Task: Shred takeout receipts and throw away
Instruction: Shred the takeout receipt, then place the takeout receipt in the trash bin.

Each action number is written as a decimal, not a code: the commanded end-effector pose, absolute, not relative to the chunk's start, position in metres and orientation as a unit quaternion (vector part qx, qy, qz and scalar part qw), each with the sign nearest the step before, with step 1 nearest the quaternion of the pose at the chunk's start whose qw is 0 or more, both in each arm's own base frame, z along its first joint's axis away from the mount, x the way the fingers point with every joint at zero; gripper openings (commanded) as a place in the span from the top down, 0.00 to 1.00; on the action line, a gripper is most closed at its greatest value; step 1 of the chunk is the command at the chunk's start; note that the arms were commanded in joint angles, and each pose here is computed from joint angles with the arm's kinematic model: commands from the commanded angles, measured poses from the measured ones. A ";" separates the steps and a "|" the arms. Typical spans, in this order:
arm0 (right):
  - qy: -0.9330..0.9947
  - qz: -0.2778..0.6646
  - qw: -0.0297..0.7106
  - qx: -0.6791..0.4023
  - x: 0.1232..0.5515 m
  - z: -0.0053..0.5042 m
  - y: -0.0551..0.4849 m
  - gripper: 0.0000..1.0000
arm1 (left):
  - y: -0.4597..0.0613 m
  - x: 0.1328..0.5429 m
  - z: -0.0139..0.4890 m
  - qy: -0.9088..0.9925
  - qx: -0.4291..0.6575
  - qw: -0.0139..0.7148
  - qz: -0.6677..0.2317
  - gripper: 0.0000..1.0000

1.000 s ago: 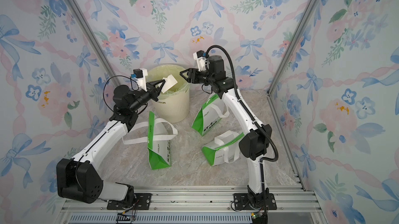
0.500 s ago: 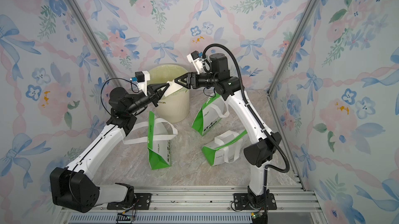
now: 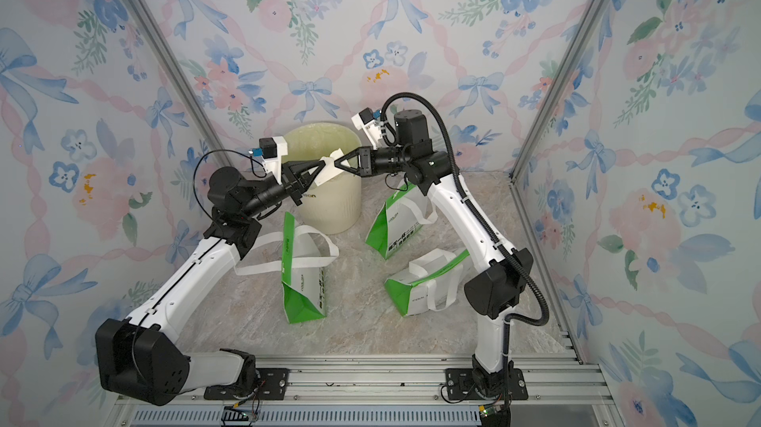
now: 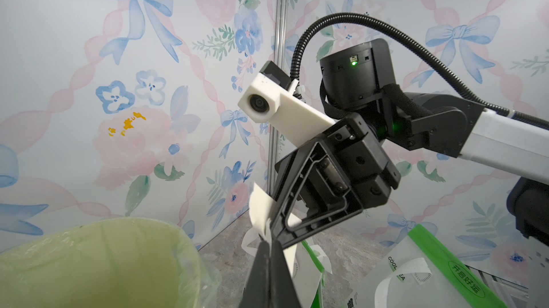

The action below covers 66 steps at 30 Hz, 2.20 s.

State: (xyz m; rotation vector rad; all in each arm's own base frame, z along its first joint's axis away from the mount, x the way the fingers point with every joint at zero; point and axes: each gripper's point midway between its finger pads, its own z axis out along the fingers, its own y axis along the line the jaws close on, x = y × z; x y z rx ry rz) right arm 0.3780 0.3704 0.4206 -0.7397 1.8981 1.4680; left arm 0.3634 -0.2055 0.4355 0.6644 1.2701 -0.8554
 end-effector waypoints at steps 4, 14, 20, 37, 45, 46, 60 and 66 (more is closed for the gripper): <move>0.690 0.587 0.328 -0.267 0.377 0.441 0.374 1.00 | -0.200 0.364 0.442 0.556 0.272 0.688 -0.378 1.00; 0.726 0.630 0.246 -0.125 0.413 0.418 0.383 1.00 | -0.205 0.330 0.467 0.480 0.326 0.767 -0.275 1.00; 0.773 0.580 0.237 -0.100 0.423 0.391 0.387 1.00 | -0.221 0.304 0.493 0.420 0.349 0.802 -0.242 1.00; 0.808 0.370 0.418 -0.188 0.469 0.365 0.393 0.78 | -0.143 0.398 0.464 0.557 0.067 0.781 -0.274 1.00; 0.809 0.283 0.461 -0.231 0.481 0.347 0.398 0.55 | -0.135 0.400 0.451 0.572 0.047 0.773 -0.271 1.00; 0.805 0.281 0.465 -0.236 0.481 0.350 0.398 0.52 | -0.134 0.401 0.450 0.573 0.047 0.772 -0.270 1.00; 0.781 0.262 0.496 -0.274 0.449 0.389 0.389 0.36 | -0.140 0.449 0.412 0.645 0.023 0.717 -0.264 1.00; 0.787 0.281 0.481 -0.267 0.446 0.386 0.391 0.37 | -0.149 0.481 0.385 0.704 0.020 0.664 -0.251 1.00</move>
